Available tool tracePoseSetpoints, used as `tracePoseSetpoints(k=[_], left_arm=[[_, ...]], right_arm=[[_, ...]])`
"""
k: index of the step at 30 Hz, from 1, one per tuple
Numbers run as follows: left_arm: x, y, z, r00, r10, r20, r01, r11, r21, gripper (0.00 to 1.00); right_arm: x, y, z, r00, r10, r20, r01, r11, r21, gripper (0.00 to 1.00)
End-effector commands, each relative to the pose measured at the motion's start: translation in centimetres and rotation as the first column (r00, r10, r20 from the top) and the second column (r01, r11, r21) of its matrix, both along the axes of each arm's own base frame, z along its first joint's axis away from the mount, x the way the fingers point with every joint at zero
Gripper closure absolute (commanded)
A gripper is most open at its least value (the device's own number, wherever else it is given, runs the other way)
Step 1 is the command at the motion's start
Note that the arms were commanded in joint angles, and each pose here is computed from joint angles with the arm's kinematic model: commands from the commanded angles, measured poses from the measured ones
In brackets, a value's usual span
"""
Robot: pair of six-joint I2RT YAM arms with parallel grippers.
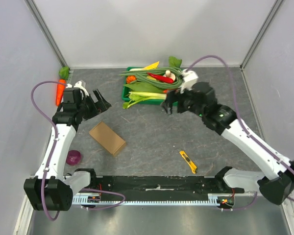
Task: Unpack the express box
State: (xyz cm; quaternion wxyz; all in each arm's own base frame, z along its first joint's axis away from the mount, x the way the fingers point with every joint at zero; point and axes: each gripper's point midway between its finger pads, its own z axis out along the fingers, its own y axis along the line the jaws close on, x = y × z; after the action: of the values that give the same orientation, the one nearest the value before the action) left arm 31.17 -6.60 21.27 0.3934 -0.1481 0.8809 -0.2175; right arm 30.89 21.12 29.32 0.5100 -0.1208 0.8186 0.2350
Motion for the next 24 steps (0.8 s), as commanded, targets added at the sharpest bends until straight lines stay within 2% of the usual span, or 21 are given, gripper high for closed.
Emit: tracePoseSetpoints(k=[1, 4, 5, 7, 9, 13, 14, 16, 20, 24], left_arm=[[-0.8, 3.7, -0.6, 0.981, 0.196, -0.013, -0.194, 0.978, 0.073, 0.01], [-1.9, 5.7, -1.5, 0.949, 0.31, -0.055, -0.3, 0.944, 0.138, 0.01], [-2.4, 7.6, -1.8, 0.91, 0.41, -0.056, -0.395, 0.9, 0.184, 0.01], [-3.6, 9.4, -2.5, 0.863, 0.5, -0.067, -0.472, 0.848, 0.241, 0.01], [-4.2, 10.8, -3.1, 0.829, 0.554, -0.071, -0.524, 0.815, 0.246, 0.01], [-4.8, 12.6, -3.3, 0.786, 0.612, -0.088, -0.589, 0.785, 0.191, 0.01], [-4.8, 12.8, -3.3, 0.78, 0.619, -0.089, -0.598, 0.78, 0.184, 0.01], [-5.0, 13.5, -3.3, 0.755, 0.648, -0.098, -0.626, 0.758, 0.183, 0.01], [-4.6, 14.5, -3.9, 0.699, 0.703, -0.131, -0.689, 0.711, 0.141, 0.01], [-4.0, 13.8, -6.3, 0.698, 0.683, -0.212, -0.688, 0.723, 0.063, 0.01]], right_arm=[[-1.7, 6.4, -1.6, 0.99, 0.128, 0.066, -0.117, 0.981, -0.152, 0.02], [-4.2, 11.4, -4.2, 0.968, 0.24, 0.069, -0.212, 0.937, -0.279, 0.02], [-4.8, 12.9, -4.3, 0.957, 0.279, 0.084, -0.242, 0.922, -0.303, 0.02], [-7.1, 16.5, -6.8, 0.928, 0.368, 0.057, -0.325, 0.876, -0.356, 0.02], [-8.2, 19.3, -7.3, 0.897, 0.436, 0.074, -0.384, 0.851, -0.358, 0.02], [-10.4, 24.6, -10.6, 0.834, 0.551, 0.036, -0.49, 0.769, -0.411, 0.02], [-10.9, 26.1, -9.8, 0.811, 0.583, 0.045, -0.523, 0.758, -0.39, 0.02], [-11.3, 28.2, -11.5, 0.787, 0.616, 0.03, -0.557, 0.732, -0.393, 0.02], [-10.8, 31.0, -13.2, 0.789, 0.613, 0.03, -0.558, 0.737, -0.381, 0.02], [-11.1, 32.3, -15.2, 0.771, 0.636, 0.023, -0.582, 0.719, -0.381, 0.02]])
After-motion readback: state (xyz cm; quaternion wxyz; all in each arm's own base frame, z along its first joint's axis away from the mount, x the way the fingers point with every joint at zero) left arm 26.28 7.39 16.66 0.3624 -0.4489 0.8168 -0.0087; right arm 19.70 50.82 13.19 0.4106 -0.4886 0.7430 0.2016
